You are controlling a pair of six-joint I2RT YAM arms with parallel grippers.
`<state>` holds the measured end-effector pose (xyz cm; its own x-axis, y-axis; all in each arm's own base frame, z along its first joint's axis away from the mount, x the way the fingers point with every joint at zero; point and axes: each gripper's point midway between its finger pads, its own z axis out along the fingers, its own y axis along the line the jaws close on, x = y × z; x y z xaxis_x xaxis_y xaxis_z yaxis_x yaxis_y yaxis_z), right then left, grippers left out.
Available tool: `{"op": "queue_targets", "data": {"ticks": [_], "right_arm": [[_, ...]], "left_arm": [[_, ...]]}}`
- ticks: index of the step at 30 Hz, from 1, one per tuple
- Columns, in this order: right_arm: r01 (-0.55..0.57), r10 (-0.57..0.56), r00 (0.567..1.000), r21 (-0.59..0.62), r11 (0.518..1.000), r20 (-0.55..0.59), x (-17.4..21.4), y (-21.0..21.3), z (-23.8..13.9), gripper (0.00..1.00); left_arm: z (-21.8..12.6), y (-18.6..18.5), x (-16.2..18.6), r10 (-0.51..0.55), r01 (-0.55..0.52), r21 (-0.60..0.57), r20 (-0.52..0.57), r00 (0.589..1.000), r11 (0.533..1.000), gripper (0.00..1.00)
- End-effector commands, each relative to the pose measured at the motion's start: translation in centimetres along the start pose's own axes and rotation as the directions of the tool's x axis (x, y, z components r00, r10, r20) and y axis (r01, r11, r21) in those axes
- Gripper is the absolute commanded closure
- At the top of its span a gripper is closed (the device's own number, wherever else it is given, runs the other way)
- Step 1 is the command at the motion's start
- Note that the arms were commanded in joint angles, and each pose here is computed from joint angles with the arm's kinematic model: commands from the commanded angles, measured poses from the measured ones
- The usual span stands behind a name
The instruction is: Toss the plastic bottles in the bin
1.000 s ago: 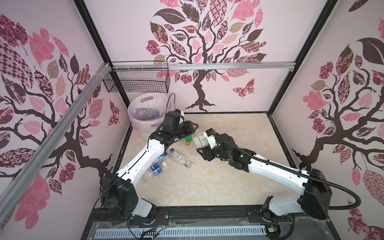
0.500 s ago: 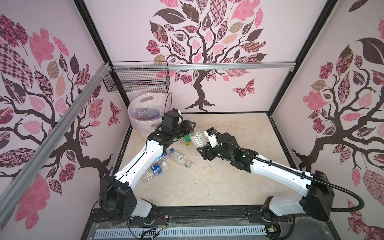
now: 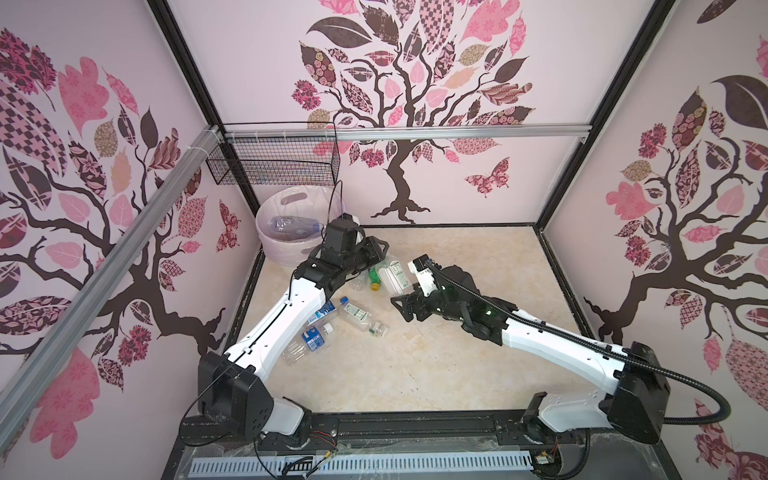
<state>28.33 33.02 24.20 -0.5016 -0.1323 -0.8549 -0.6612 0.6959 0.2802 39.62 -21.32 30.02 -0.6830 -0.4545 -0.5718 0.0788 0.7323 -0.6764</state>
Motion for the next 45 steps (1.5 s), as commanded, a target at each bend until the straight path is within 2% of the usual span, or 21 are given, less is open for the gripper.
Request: {"op": "queue_targets", "data": {"ticks": [1, 3, 16, 24, 30, 35, 37, 40, 42, 43, 45], "right_arm": [[0.026, -0.025, 0.996, -0.013, 1.0, 0.082, -3.3, 1.0, -1.9, 0.04], [0.03, -0.03, 0.996, -0.005, 1.0, 0.089, -3.6, 0.9, -2.2, 0.01], [0.031, -0.033, 0.994, 0.023, 0.999, 0.107, -4.4, 0.5, -2.5, 0.01], [0.044, -0.044, 0.984, 0.009, 0.999, 0.171, -8.6, 1.7, -2.5, 0.01], [0.048, -0.036, 0.971, -0.047, 0.998, 0.236, -13.4, 3.9, -2.0, 0.0], [0.056, -0.026, 0.952, -0.092, 0.994, 0.306, -17.2, 5.5, -2.5, 0.01], [0.061, -0.027, 0.949, -0.1, 0.993, 0.315, -18.0, 5.8, -2.4, 0.01], [0.064, -0.028, 0.949, -0.106, 0.992, 0.315, -18.4, 6.0, -1.9, 0.0], [0.059, -0.022, 0.952, -0.109, 0.992, 0.306, -18.1, 6.0, -1.6, 0.0], [0.055, -0.019, 0.954, -0.112, 0.992, 0.3, -17.7, 5.9, -1.3, 0.01], [0.043, -0.01, 0.959, -0.113, 0.993, 0.282, -16.9, 5.7, -0.8, 0.01]], "left_arm": [[-0.8, -0.9, -2.1, 0.019, -0.019, 0.007, 0.053, 0.998, 1.0, 0.85], [-1.0, -0.9, -2.6, 0.018, -0.018, 0.005, 0.062, 0.998, 1.0, 0.85], [-3.5, -0.5, -7.8, -0.022, 0.02, 0.018, 0.147, 0.989, 1.0, 0.85], [-8.3, -1.7, -13.2, -0.006, -0.002, 0.026, 0.291, 0.957, 1.0, 0.85], [-14.8, -1.3, -18.7, -0.014, 0.009, 0.012, 0.47, 0.883, 1.0, 0.85], [-20.7, -0.9, -22.6, -0.036, 0.026, 0.026, 0.614, 0.789, 0.999, 0.85], [-22.0, -0.2, -23.7, -0.045, 0.042, 0.02, 0.644, 0.764, 0.999, 0.85], [-21.8, 1.6, -25.0, -0.074, 0.08, 0.02, 0.65, 0.756, 0.997, 0.85], [-20.1, 3.9, -25.7, -0.087, 0.115, -0.002, 0.641, 0.763, 0.993, 0.85], [-18.7, 5.7, -25.9, -0.093, 0.144, -0.03, 0.634, 0.768, 0.989, 0.81], [-14.6, 10.0, -25.7, -0.177, 0.24, -0.041, 0.555, 0.813, 0.97, 0.62]]}}
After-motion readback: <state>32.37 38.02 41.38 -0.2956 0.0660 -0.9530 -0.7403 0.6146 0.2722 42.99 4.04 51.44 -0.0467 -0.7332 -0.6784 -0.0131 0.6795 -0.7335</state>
